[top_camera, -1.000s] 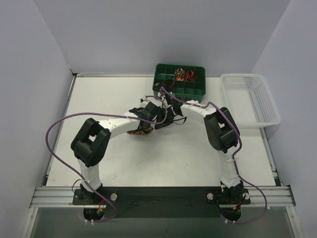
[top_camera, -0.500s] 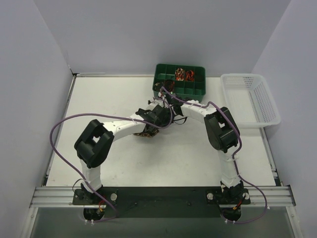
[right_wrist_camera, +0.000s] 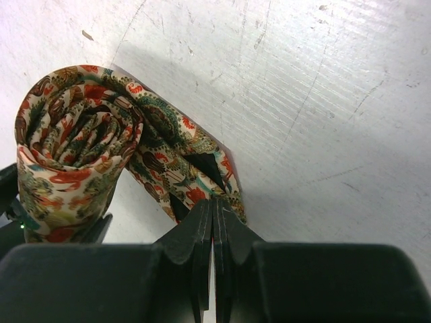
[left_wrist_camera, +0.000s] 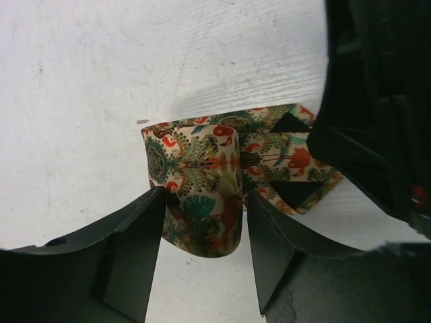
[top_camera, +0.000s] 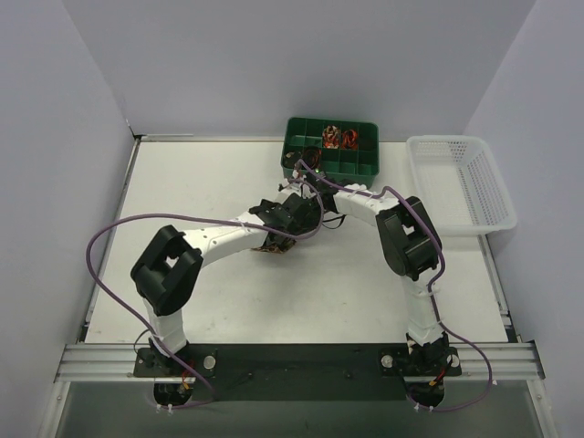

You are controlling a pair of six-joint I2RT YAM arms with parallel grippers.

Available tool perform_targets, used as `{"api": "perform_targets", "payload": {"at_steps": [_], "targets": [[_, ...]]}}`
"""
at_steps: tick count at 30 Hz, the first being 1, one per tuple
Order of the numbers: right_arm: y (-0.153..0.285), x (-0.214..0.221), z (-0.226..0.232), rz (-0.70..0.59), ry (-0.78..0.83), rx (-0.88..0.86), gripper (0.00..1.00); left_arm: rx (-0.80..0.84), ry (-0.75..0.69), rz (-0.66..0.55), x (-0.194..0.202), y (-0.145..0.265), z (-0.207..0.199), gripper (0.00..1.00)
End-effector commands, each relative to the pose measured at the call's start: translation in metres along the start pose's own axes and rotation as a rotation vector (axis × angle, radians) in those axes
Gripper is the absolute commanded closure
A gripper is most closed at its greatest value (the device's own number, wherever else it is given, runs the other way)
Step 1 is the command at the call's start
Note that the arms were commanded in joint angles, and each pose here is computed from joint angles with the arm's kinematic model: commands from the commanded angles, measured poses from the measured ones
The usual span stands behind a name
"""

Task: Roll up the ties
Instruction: Roll the tie at the center of the board.

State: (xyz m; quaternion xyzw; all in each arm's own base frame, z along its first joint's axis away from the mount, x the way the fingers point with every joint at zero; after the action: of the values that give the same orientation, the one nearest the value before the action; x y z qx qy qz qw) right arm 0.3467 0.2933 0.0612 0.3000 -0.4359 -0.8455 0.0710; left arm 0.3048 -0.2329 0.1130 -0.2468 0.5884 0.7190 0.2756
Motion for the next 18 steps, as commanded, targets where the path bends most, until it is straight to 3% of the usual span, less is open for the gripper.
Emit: {"api": "perform_targets", "payload": {"at_steps": [1, 18], "targets": [[0.001, 0.005, -0.003, 0.022, -0.016, 0.003, 0.99, 0.164, 0.109, -0.066, -0.022, 0.022, -0.017, 0.39], [0.014, 0.003, -0.017, -0.001, -0.041, 0.029, 0.99, 0.506, 0.246, 0.025, -0.005, 0.018, -0.057, 0.38]]}}
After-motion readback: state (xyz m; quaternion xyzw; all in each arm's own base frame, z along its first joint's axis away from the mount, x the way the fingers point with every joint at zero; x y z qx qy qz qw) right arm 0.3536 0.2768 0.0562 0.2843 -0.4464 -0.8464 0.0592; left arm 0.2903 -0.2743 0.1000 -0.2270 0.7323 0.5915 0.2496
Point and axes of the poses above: each gripper's point midway between its finger pads, its own y axis back along the fingers, its own z axis along the line the jaws close on, x = y × z, the point moved 5 cm from there along y, back along the fingers, and after that the axes turned 15 degrees about y, right-handed, at the moved point
